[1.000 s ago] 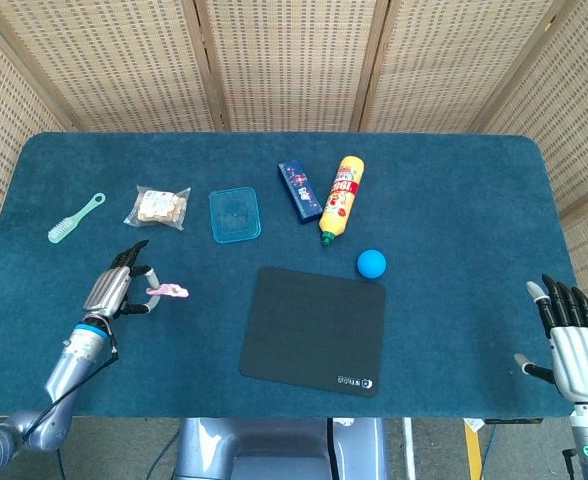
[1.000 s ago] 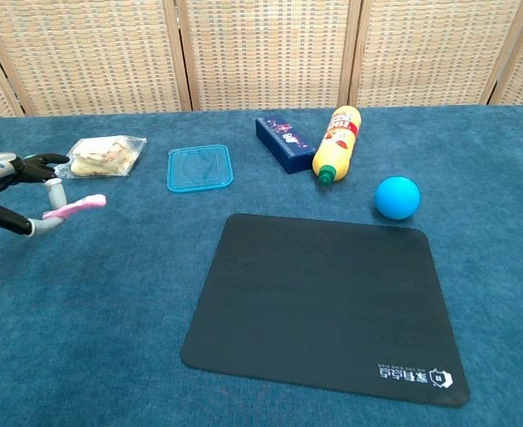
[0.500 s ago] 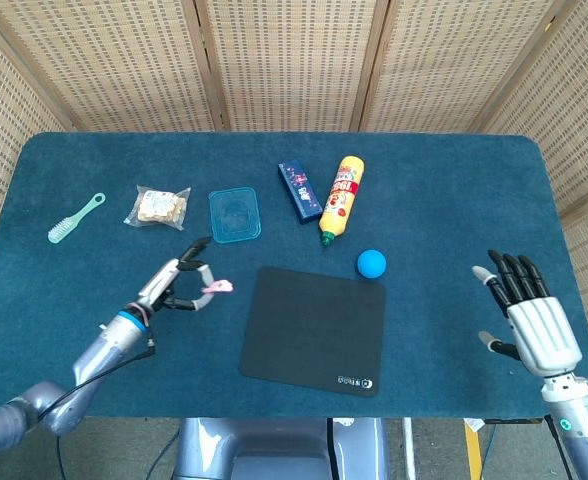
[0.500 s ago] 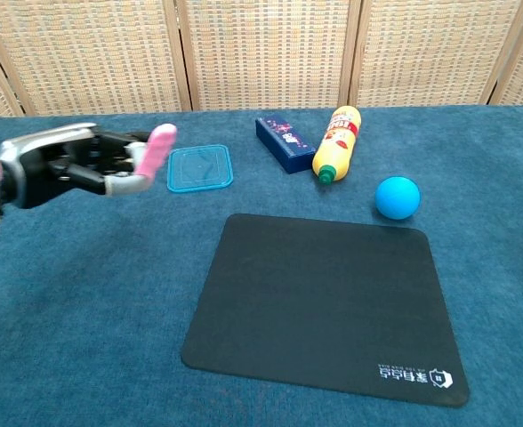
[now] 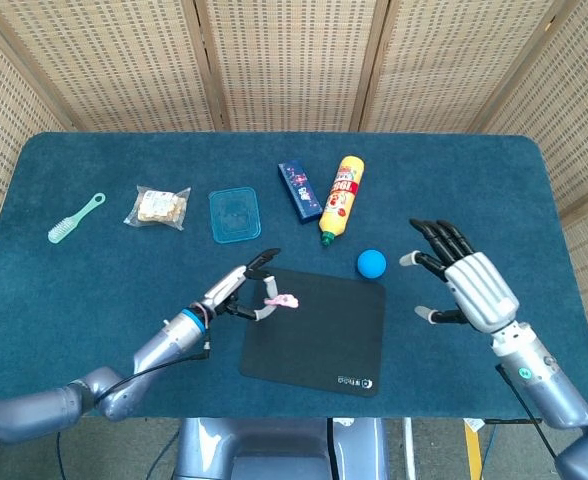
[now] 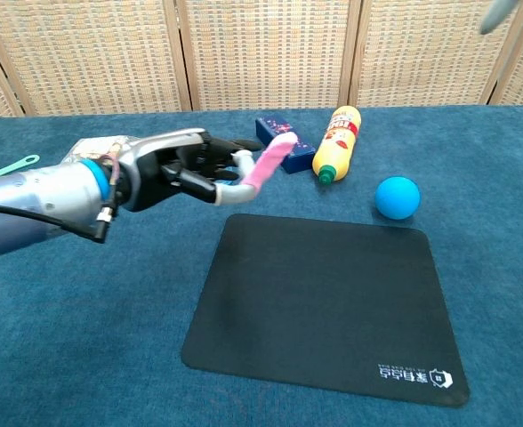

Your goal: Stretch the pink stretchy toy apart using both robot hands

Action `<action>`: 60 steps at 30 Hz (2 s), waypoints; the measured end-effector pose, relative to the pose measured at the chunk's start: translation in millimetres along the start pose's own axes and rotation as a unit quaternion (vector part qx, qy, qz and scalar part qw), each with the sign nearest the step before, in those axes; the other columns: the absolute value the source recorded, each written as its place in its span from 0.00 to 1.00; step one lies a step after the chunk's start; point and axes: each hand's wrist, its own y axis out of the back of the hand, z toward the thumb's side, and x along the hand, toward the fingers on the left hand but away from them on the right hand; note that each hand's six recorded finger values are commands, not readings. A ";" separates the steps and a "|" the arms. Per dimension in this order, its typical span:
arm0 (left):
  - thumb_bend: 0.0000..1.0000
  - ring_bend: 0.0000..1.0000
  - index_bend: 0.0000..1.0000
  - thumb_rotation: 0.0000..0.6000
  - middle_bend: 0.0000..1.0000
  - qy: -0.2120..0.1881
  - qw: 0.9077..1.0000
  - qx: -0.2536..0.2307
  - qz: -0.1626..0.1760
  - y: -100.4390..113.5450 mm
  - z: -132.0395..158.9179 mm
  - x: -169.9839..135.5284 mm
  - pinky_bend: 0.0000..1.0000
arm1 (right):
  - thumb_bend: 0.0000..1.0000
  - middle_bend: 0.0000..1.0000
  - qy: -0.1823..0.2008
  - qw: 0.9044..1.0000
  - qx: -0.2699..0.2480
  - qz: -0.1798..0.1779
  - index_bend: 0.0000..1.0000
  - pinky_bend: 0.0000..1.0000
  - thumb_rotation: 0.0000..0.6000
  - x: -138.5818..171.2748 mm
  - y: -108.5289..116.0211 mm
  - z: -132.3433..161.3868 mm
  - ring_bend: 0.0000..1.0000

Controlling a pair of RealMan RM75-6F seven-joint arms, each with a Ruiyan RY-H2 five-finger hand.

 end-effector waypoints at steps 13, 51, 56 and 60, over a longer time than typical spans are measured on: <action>0.58 0.00 0.69 1.00 0.00 -0.021 0.999 -0.047 -0.008 -38.3 30.1 37.7 0.00 | 0.20 0.03 0.037 0.996 -0.030 0.070 0.44 0.00 1.00 -41.8 -35.7 39.7 0.00; 0.58 0.00 0.69 1.00 0.00 -0.019 0.998 -0.056 -0.030 -61.9 37.4 39.2 0.00 | 0.42 0.06 0.047 0.993 -0.039 0.099 0.56 0.00 1.00 -60.1 -64.4 68.0 0.00; 0.58 0.00 0.68 1.00 0.00 -0.018 0.998 -0.061 -0.029 -62.0 37.4 39.6 0.00 | 0.45 0.06 0.049 0.993 -0.040 0.102 0.57 0.00 1.00 -59.9 -66.1 69.8 0.00; 0.58 0.00 0.68 1.00 0.00 -0.016 0.997 -0.064 -0.030 -62.6 37.0 40.3 0.00 | 0.48 0.06 0.049 0.993 -0.038 0.102 0.57 0.00 1.00 -59.9 -67.1 70.4 0.00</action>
